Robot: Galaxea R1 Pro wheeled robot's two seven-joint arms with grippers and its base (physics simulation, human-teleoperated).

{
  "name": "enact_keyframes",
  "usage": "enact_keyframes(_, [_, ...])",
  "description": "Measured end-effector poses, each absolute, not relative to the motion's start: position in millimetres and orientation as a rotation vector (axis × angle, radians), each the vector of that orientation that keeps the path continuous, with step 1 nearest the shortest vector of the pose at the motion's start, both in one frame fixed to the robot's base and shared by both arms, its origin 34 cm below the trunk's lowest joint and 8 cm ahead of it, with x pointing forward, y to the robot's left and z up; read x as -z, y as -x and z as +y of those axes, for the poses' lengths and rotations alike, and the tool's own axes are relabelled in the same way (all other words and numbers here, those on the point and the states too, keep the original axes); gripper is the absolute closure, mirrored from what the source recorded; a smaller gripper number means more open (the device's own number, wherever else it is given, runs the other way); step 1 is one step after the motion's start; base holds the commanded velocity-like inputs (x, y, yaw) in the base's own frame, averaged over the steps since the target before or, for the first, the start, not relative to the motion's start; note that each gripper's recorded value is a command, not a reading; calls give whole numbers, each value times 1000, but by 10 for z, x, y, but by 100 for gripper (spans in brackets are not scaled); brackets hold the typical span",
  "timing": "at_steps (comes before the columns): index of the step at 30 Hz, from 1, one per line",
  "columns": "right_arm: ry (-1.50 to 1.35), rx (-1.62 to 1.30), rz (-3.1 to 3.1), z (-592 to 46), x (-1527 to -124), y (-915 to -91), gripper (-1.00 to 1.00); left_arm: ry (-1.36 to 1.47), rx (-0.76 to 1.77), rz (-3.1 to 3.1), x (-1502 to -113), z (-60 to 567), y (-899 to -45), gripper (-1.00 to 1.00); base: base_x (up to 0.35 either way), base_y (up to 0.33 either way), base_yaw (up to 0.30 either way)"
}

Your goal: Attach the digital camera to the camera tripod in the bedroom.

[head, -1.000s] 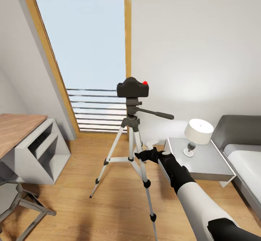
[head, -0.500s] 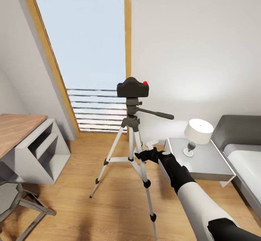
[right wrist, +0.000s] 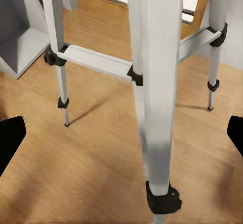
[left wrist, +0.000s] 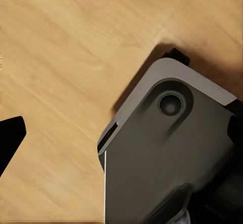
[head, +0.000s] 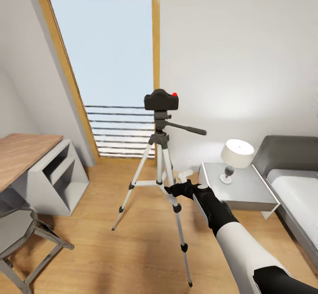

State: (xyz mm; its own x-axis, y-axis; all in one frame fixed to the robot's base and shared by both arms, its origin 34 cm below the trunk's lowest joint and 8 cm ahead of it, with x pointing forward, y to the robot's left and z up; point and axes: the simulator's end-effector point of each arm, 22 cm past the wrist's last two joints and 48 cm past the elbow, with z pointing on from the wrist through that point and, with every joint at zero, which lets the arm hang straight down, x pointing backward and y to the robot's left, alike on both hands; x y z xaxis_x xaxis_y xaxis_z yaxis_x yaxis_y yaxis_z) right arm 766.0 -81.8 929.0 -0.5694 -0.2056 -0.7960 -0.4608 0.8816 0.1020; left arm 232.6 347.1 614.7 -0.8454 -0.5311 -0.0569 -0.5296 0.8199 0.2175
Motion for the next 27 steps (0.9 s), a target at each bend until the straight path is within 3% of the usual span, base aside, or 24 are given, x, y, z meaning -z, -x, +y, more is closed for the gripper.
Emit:
enact_keyframes(15, [472, -381, 2184, -819, -9296, -7662, -100, -873, 358, -2992, -6149, 3483, -2325, -100, -293, 0, 0])
enact_keyframes(27, [466, -375, 2184, -842, -9301, -7669, -100, -874, 363, -3001, -6152, 3495, -2344, -100, -72, 0, 0])
